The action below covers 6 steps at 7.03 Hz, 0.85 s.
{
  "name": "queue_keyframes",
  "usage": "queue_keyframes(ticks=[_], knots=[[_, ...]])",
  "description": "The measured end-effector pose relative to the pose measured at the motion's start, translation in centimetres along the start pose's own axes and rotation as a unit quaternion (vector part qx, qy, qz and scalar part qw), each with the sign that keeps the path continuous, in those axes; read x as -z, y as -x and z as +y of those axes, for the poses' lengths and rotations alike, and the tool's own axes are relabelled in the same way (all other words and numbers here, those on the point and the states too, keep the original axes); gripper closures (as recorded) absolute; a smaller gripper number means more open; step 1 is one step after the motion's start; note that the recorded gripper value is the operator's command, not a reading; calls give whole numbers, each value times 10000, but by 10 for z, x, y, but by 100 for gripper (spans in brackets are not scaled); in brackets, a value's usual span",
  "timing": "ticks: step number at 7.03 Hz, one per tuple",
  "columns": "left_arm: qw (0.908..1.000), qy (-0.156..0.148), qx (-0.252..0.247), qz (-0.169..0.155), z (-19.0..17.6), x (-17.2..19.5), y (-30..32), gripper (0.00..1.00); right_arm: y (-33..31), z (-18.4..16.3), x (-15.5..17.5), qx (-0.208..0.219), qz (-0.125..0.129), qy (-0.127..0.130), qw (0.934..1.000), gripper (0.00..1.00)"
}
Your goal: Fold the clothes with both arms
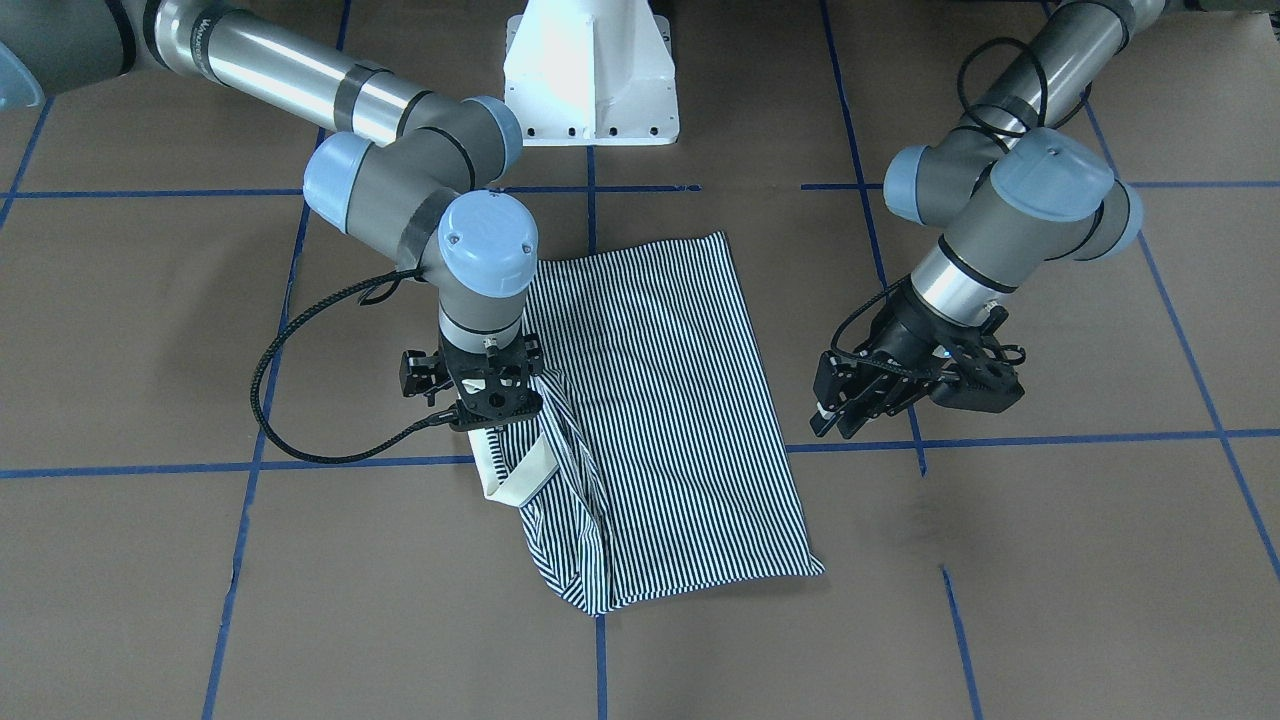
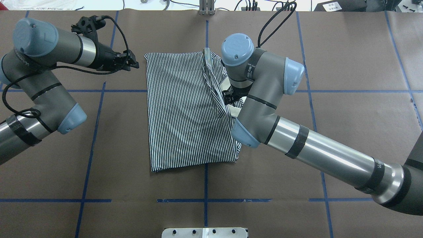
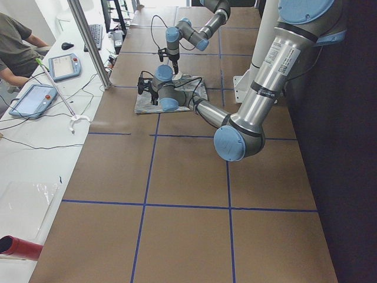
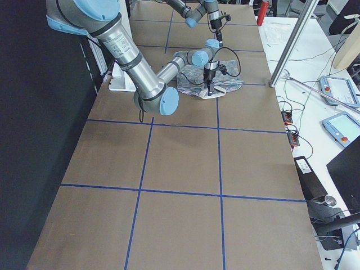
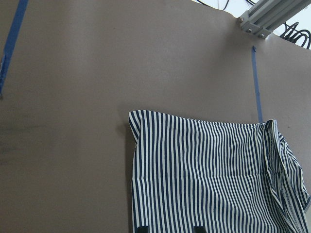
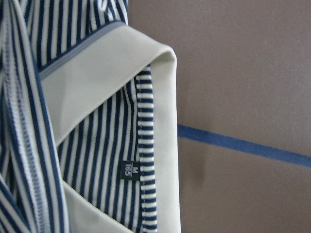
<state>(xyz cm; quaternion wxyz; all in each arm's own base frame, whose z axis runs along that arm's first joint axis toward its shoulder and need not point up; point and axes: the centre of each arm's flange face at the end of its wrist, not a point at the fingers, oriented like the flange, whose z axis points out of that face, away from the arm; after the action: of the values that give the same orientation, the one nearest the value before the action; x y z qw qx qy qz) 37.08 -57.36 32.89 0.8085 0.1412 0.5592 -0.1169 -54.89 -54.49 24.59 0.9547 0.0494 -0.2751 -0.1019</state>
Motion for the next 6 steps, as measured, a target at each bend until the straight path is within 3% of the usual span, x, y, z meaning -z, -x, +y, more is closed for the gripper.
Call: queue_keyframes(ticks=[2,4,6], knots=[[10000,-2,-8,32,1,2,-3,56,23,-25,26,-267,-184,-159,9993,0],[10000,0,-16,51,2,4,-4,55,61,-52,15,-591,-382,-277,9971,0],[10000,6,-17,58,2,4,-5,55,76,-56,1,-647,-411,-266,9967,0]])
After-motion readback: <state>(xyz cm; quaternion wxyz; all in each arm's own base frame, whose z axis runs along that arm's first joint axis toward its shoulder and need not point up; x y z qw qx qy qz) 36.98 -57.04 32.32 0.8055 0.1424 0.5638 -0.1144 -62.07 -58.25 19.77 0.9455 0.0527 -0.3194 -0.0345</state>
